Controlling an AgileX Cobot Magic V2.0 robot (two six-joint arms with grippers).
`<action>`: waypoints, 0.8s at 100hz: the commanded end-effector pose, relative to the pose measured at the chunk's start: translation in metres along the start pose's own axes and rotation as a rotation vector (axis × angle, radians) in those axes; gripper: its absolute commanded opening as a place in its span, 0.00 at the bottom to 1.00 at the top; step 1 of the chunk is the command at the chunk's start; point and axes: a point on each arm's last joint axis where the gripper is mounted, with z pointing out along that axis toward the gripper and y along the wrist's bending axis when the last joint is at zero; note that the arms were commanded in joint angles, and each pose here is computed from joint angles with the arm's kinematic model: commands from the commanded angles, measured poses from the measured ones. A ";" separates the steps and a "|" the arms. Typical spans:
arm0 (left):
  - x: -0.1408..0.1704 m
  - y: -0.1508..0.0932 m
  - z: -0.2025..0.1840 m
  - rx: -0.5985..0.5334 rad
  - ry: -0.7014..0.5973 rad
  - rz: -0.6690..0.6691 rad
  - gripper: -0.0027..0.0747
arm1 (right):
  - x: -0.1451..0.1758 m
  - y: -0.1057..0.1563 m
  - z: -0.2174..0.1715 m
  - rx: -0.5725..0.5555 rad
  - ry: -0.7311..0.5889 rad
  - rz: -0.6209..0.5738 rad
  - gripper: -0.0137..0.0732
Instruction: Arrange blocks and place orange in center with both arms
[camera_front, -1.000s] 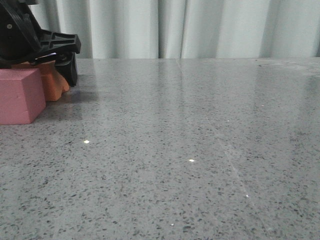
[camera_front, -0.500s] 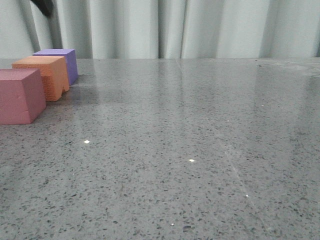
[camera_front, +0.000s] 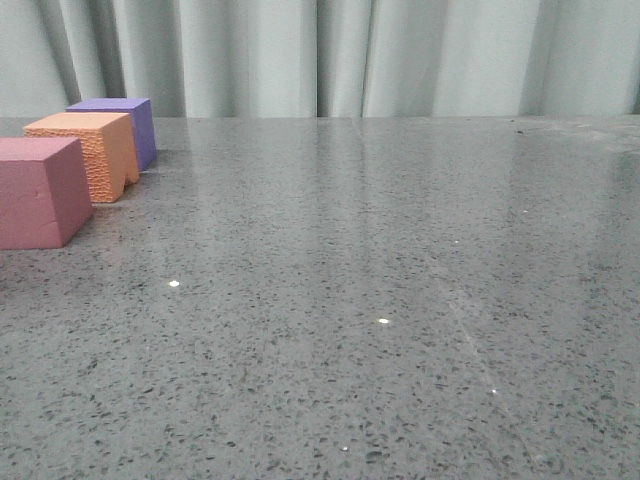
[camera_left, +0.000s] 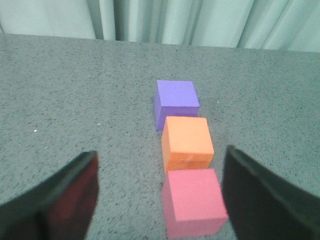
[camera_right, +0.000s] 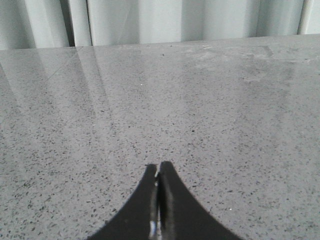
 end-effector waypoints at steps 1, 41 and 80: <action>0.001 0.006 -0.022 0.027 -0.112 0.012 0.48 | -0.014 0.002 -0.003 -0.015 -0.122 -0.010 0.08; 0.037 0.024 -0.043 -0.001 -0.165 0.050 0.01 | -0.014 0.002 -0.003 -0.015 -0.122 -0.010 0.08; 0.036 0.025 -0.043 -0.019 -0.185 0.082 0.01 | -0.014 0.002 -0.003 -0.015 -0.122 -0.010 0.08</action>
